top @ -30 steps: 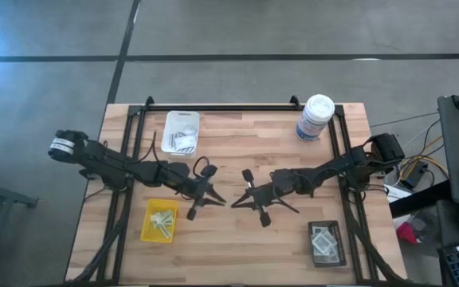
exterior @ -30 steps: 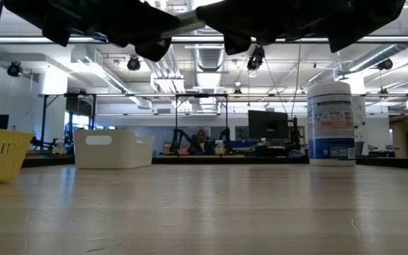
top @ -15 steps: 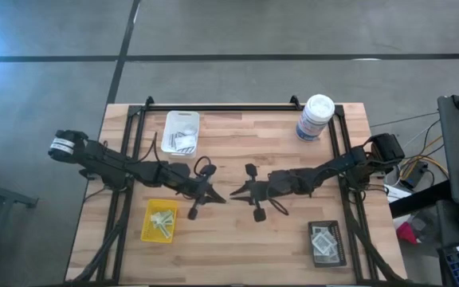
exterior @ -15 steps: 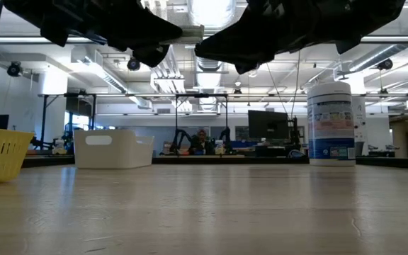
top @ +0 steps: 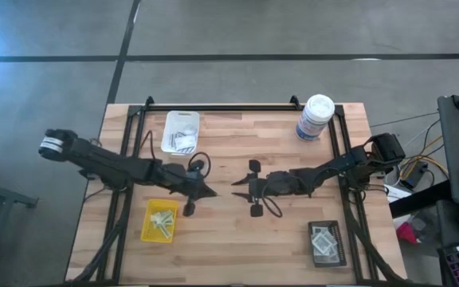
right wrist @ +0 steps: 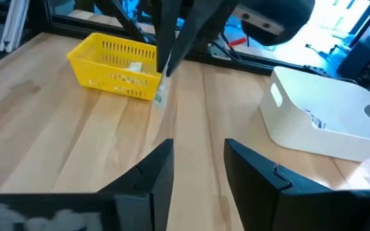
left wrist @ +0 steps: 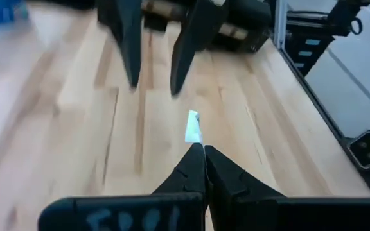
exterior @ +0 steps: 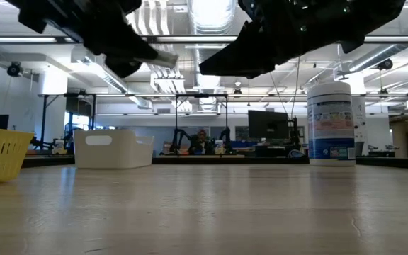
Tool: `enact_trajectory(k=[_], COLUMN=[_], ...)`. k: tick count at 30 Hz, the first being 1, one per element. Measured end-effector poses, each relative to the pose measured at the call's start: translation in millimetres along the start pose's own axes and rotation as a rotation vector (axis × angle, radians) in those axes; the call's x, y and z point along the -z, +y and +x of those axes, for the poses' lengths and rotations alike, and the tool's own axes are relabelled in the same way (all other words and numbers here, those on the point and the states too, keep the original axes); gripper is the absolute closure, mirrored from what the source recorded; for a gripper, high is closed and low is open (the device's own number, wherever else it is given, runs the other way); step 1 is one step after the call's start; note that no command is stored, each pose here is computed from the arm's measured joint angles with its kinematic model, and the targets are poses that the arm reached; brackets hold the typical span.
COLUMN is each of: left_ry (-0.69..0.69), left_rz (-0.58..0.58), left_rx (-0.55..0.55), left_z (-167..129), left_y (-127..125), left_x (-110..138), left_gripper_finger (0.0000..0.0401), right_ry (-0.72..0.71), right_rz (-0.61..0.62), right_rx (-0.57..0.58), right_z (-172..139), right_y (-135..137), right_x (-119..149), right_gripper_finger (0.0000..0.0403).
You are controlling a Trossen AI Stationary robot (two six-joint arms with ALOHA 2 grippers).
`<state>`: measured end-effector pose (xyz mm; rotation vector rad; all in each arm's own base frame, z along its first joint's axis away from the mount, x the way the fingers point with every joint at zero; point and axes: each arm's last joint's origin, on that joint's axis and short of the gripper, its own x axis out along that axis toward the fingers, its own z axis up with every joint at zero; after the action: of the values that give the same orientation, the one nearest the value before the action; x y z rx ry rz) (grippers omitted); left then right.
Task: Pick & Place First Aid Supplies
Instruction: Put the green bandage into the yellow bin
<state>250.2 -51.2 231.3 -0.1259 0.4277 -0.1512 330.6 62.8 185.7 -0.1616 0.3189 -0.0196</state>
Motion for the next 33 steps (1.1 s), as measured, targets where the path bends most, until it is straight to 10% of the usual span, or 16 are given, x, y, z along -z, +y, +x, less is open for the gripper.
enact_trajectory(k=[33], left_ry=[0.682], left_rz=[-0.488], left_rx=[0.005], left_z=[-74.6], left_y=[-61.9], left_x=[60.8], left_gripper_finger=[0.0401], right_ry=[0.002], right_rz=[-0.081], right_rx=[0.007], right_z=[0.0], right_y=[-0.2], right_x=[0.1], right_gripper_finger=[0.0278])
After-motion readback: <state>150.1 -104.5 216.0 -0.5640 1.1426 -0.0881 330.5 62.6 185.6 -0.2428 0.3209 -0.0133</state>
